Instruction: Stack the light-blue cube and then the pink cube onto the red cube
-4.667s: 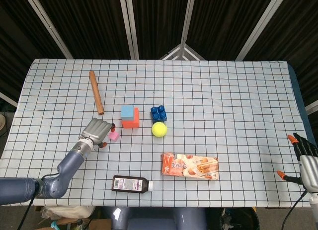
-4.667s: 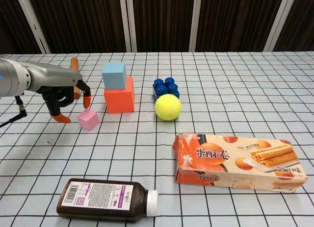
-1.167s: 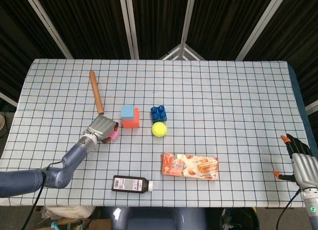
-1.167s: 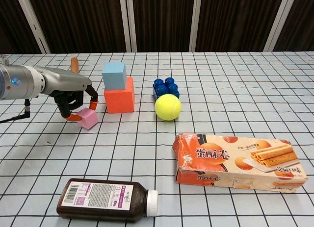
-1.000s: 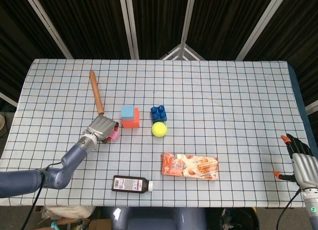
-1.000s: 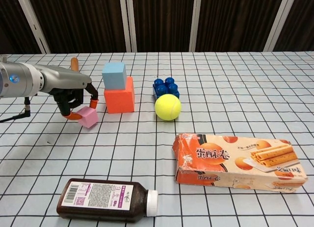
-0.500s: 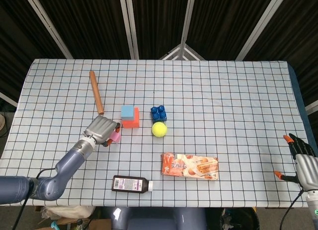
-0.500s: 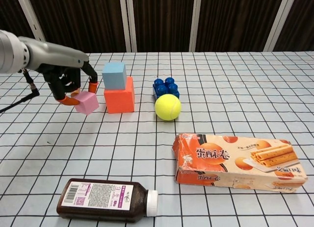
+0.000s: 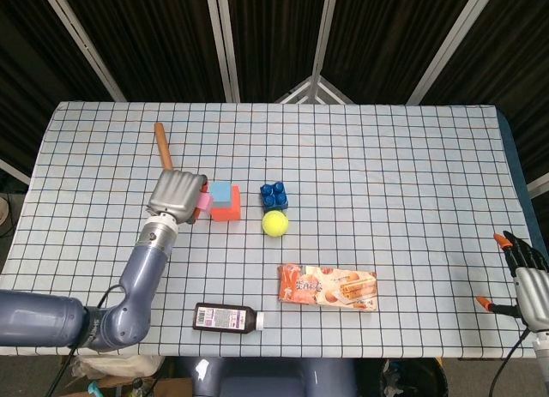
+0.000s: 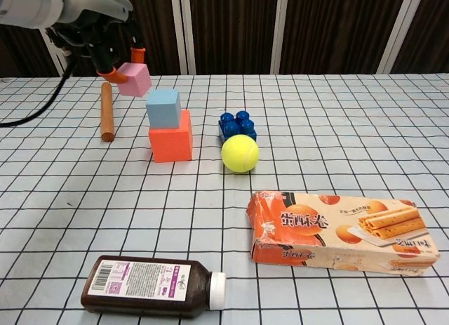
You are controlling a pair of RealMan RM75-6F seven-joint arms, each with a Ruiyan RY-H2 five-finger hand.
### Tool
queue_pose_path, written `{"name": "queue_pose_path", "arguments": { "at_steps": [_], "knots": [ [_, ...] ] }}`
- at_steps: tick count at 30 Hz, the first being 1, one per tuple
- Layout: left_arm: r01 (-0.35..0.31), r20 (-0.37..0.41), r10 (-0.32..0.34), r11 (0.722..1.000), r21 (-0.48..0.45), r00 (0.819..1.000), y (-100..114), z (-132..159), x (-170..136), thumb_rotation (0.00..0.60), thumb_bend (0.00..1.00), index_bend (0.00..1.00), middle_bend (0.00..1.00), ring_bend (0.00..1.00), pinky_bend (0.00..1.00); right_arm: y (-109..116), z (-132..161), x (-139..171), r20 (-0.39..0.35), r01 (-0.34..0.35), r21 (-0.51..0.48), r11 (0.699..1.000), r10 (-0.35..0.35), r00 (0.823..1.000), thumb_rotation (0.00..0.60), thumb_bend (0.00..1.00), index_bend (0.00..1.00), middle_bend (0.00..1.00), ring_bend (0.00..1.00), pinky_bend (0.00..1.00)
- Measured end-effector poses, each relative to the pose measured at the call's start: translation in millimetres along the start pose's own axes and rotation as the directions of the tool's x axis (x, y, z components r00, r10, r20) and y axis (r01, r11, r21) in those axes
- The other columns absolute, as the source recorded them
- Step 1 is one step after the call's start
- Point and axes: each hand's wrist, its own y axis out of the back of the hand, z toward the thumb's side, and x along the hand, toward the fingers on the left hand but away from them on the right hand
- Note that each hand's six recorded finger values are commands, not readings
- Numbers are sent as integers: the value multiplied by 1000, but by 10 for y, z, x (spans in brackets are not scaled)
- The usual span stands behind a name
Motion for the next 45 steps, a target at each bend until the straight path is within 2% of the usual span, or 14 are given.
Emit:
{"name": "queue_pose_path", "arguments": {
  "at_steps": [7, 17, 30, 36, 45],
  "knots": [
    [-14, -45, 14, 1000, 10, 999, 11, 106, 184, 600, 431, 469, 802, 778, 945, 3, -16, 0, 5, 1, -1, 1000, -1, 1000, 600, 129, 1, 7, 29, 103],
    [-20, -97, 23, 999, 27, 995, -13, 76, 366, 600, 431, 471, 802, 778, 945, 5, -26, -12, 8, 2, -2, 1000, -2, 1000, 600, 128, 1, 7, 29, 103],
    [-20, -137, 18, 1000, -11, 990, -35, 104, 389, 600, 426, 494, 804, 787, 951, -5, -26, -18, 12, -1, 2, 1000, 1, 1000, 600, 128, 1, 7, 29, 103],
    [-40, -194, 30, 998, -44, 981, 46, 95, 342, 600, 425, 494, 804, 788, 951, -11, -18, -21, 7, -5, 2, 1000, 5, 1000, 600, 129, 1, 7, 29, 103],
    [-9, -259, -7, 998, -62, 966, 4, 125, 369, 600, 425, 496, 804, 789, 951, -3, -32, -11, 10, -2, -2, 1000, 2, 1000, 600, 129, 1, 7, 29, 103]
  ]
}}
